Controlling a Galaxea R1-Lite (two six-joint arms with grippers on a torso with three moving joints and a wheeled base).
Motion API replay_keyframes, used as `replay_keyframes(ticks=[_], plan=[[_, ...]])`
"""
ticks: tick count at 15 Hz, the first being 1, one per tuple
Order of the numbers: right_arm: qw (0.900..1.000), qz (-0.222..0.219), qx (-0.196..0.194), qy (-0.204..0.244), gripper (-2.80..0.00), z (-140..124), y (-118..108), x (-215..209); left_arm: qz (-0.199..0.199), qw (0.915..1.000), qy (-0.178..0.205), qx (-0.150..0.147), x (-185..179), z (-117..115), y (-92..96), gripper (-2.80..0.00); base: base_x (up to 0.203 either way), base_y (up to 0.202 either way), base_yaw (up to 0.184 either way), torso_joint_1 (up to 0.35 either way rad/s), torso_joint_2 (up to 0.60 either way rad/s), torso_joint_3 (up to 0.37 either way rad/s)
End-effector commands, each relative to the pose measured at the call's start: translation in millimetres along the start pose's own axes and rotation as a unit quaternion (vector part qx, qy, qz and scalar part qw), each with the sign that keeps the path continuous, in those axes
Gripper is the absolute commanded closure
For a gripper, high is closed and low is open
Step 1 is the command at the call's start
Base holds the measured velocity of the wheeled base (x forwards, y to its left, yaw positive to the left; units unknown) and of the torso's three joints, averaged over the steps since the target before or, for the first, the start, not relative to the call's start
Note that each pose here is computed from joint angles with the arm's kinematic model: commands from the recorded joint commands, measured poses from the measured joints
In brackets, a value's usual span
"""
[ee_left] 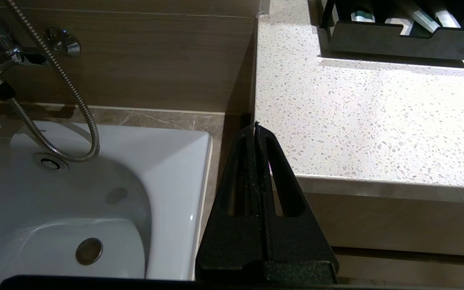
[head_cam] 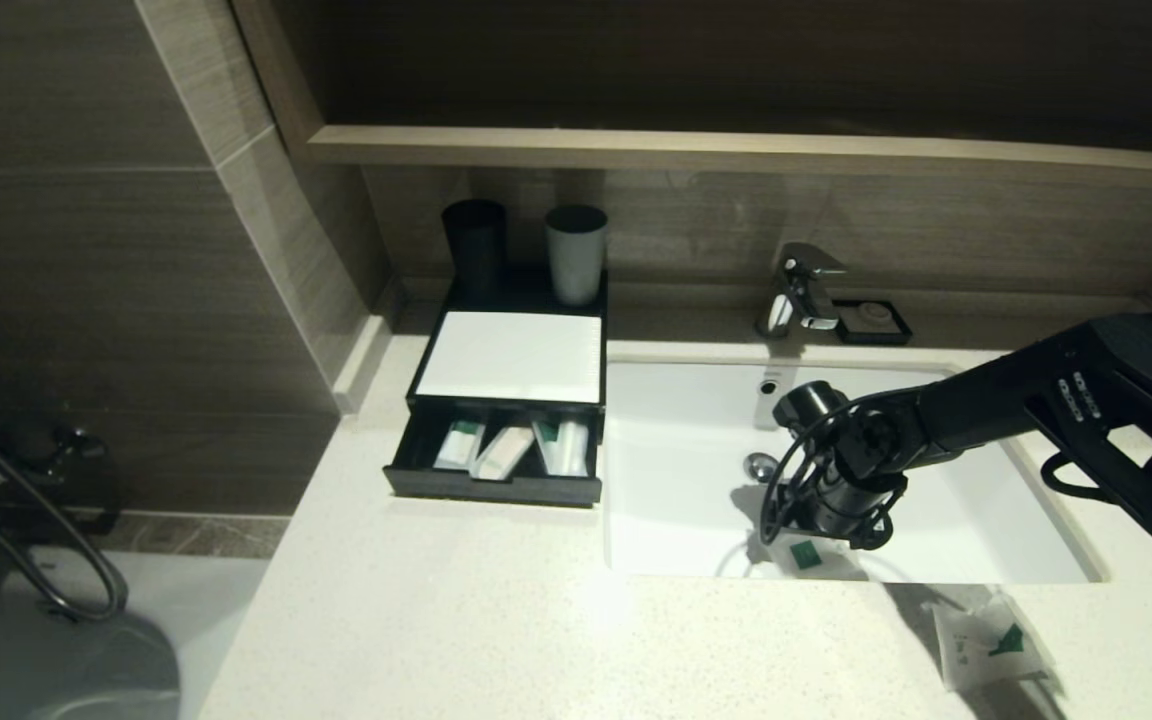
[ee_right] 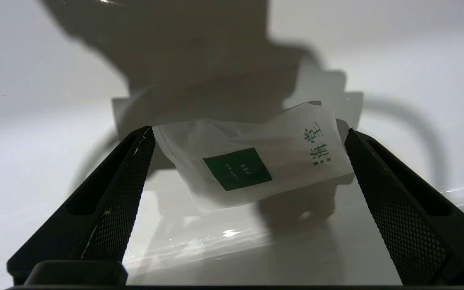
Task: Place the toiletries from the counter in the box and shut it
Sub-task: Pick up the bathroom toiletry
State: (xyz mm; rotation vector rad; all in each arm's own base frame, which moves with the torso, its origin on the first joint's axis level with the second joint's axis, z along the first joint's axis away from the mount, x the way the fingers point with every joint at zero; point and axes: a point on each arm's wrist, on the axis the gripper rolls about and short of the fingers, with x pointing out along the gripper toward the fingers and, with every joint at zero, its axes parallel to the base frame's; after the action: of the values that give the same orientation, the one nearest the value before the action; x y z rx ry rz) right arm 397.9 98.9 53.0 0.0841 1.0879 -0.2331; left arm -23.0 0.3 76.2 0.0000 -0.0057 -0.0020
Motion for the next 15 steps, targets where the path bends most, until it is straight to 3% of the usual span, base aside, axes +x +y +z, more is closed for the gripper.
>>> replay_keyframes(ticks=[1, 15], plan=[[1.0, -0.001, 0.0, 0.002, -2.8, -0.6, 0.1, 1.3, 0.0, 1.0, 0.0, 0.0, 0.0, 0.0, 0.0, 0.0, 0.0, 0.0, 0.0, 0.0, 0.0, 0.0], [1.0, 0.003, 0.005, -0.001, -2.8, -5.0, -1.5, 15.0, 0.0, 1.0, 0.0, 0.0, 0.0, 0.0, 0.0, 0.0, 0.0, 0.0, 0.0, 0.0, 0.0, 0.0]])
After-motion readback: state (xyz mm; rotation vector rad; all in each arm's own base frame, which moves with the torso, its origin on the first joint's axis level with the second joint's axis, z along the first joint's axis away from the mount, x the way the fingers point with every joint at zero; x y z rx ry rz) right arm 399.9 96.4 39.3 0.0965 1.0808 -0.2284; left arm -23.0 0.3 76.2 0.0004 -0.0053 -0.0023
